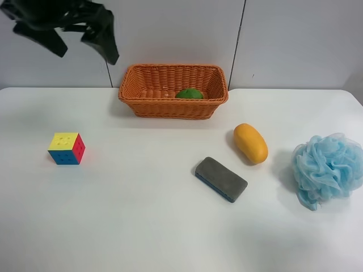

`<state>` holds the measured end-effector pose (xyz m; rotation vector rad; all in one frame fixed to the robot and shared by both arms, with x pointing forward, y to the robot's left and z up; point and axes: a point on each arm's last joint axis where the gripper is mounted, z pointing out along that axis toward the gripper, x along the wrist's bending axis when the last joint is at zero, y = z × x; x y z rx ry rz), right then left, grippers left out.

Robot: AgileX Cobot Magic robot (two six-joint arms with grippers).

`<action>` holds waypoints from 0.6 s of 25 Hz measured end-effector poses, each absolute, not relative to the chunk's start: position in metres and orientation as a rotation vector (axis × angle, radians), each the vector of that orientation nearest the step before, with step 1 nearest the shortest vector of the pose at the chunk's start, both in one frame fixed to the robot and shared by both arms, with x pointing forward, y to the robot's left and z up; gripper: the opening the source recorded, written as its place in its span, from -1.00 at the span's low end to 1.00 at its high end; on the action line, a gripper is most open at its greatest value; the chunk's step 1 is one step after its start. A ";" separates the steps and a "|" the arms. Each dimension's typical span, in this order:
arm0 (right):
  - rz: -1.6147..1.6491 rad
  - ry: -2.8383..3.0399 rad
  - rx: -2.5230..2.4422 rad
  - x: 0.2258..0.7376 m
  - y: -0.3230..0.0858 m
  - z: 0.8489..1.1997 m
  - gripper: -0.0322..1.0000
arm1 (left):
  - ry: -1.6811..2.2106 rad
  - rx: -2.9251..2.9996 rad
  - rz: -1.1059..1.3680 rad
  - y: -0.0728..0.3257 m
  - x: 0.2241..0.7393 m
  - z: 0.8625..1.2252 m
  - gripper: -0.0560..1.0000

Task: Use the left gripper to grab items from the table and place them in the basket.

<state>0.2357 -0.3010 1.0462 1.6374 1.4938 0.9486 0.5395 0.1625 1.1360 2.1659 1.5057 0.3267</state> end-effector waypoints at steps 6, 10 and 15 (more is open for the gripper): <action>0.949 1.494 1.637 0.236 -0.301 1.046 0.98 | 1.444 2.063 0.391 0.208 0.438 1.129 0.99; 0.949 1.494 1.637 0.236 -0.301 1.046 0.98 | 1.419 2.030 0.414 0.233 0.381 1.115 0.99; 0.949 1.494 1.637 0.236 -0.301 1.046 0.98 | 1.385 1.994 0.441 0.259 0.324 1.097 0.99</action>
